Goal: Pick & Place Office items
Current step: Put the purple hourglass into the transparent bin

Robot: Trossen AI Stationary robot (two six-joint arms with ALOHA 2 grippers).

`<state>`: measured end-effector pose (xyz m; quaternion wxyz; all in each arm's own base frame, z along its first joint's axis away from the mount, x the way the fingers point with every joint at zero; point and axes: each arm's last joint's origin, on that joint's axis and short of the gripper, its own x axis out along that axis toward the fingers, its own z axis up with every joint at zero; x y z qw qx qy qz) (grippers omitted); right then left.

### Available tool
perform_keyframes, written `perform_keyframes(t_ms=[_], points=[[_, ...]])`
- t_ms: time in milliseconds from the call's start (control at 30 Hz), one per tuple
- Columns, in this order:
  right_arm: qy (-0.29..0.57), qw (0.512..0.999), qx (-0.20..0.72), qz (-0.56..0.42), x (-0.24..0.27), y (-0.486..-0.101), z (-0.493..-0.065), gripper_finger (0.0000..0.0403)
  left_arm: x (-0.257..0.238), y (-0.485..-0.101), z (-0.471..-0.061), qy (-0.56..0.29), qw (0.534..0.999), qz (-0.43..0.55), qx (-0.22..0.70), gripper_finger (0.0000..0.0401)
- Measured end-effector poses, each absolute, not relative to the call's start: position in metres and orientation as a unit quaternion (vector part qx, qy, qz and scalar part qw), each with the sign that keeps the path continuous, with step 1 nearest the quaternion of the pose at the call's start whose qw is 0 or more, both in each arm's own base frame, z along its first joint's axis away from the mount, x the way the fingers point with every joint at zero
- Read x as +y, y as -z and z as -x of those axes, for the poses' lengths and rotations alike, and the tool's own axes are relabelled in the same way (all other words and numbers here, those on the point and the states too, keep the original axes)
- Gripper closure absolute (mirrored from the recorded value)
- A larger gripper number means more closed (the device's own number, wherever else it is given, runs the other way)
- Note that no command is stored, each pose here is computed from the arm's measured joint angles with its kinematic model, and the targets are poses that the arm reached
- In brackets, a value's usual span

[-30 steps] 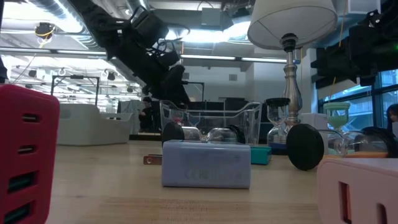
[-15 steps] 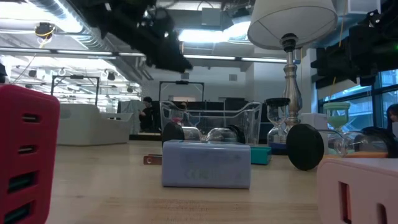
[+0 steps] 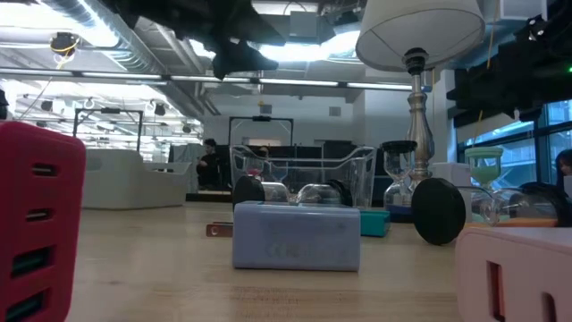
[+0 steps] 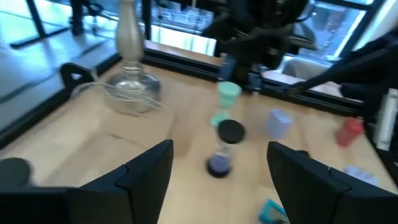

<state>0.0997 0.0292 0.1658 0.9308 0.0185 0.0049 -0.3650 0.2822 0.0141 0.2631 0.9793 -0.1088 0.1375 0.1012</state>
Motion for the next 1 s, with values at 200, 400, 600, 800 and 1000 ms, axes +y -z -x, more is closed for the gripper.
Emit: perform_keyframes(t_ms=[200, 400, 600, 800, 1000], points=[[0.366, 0.93, 0.024, 0.03, 0.029, -0.166, -0.1, 0.0114, -0.01, -0.264, -0.283, -0.066, 0.982, 0.109, 0.136, 0.0146], [0.357, 0.934, 0.0, -0.03, 0.028, -0.167, -0.101, 0.0114, -0.03, -0.264, -0.28, -0.097, 0.983, 0.081, 0.131, 0.0146], [0.263, 0.954, -0.022, -0.143, 0.033, -0.166, -0.104, 0.0114, -0.041, -0.264, -0.278, -0.11, 0.984, 0.044, 0.13, 0.0146], [0.196, 0.951, -0.032, -0.239, 0.037, -0.167, -0.106, 0.0114, -0.045, -0.263, -0.277, -0.107, 0.984, 0.023, 0.137, 0.0146], [0.173, 0.948, -0.034, -0.266, 0.038, -0.168, -0.106, 0.0114, -0.045, -0.26, -0.278, -0.107, 0.983, 0.01, 0.15, 0.0146]])
